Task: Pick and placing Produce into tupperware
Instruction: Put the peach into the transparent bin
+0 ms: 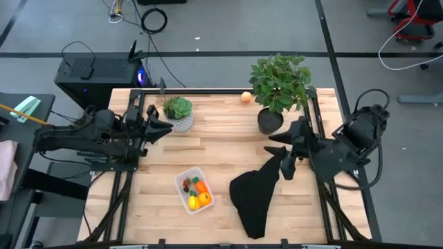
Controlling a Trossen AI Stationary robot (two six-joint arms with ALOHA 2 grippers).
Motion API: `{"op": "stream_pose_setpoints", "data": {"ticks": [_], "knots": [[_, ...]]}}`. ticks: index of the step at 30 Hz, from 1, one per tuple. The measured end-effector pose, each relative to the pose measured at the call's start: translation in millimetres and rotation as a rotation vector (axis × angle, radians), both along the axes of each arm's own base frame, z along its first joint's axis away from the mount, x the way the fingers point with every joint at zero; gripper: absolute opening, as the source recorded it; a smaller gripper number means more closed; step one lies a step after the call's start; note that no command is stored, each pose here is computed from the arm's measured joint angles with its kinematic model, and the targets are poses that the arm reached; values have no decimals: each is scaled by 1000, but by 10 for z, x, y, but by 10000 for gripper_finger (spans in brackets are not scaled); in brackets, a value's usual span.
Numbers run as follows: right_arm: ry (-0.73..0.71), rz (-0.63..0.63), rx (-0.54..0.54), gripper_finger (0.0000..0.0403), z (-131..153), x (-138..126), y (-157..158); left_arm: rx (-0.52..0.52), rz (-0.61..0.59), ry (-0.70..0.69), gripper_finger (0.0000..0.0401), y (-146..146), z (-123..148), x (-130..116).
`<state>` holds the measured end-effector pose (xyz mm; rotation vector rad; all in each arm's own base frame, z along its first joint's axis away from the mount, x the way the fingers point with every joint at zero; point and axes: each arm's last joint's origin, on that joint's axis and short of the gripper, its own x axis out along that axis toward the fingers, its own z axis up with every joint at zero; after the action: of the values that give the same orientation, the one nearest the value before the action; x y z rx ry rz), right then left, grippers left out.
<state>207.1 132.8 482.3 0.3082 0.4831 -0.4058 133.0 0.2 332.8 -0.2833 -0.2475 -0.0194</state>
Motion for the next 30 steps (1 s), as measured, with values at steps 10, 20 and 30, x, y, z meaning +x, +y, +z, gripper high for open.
{"op": "stream_pose_setpoints", "data": {"ticks": [10, 20, 30], "knots": [[106, -74, 11, 181, -404, -10, 160, 36, 189, 197, 106, 60, 107, 289], [137, -95, 41, 181, -631, -39, 296, 151, 285, 383, 169, 538, 403, 990], [54, -82, 112, 181, -619, -240, 511, 250, 194, 656, 244, 1320, 162, 1911]]}}
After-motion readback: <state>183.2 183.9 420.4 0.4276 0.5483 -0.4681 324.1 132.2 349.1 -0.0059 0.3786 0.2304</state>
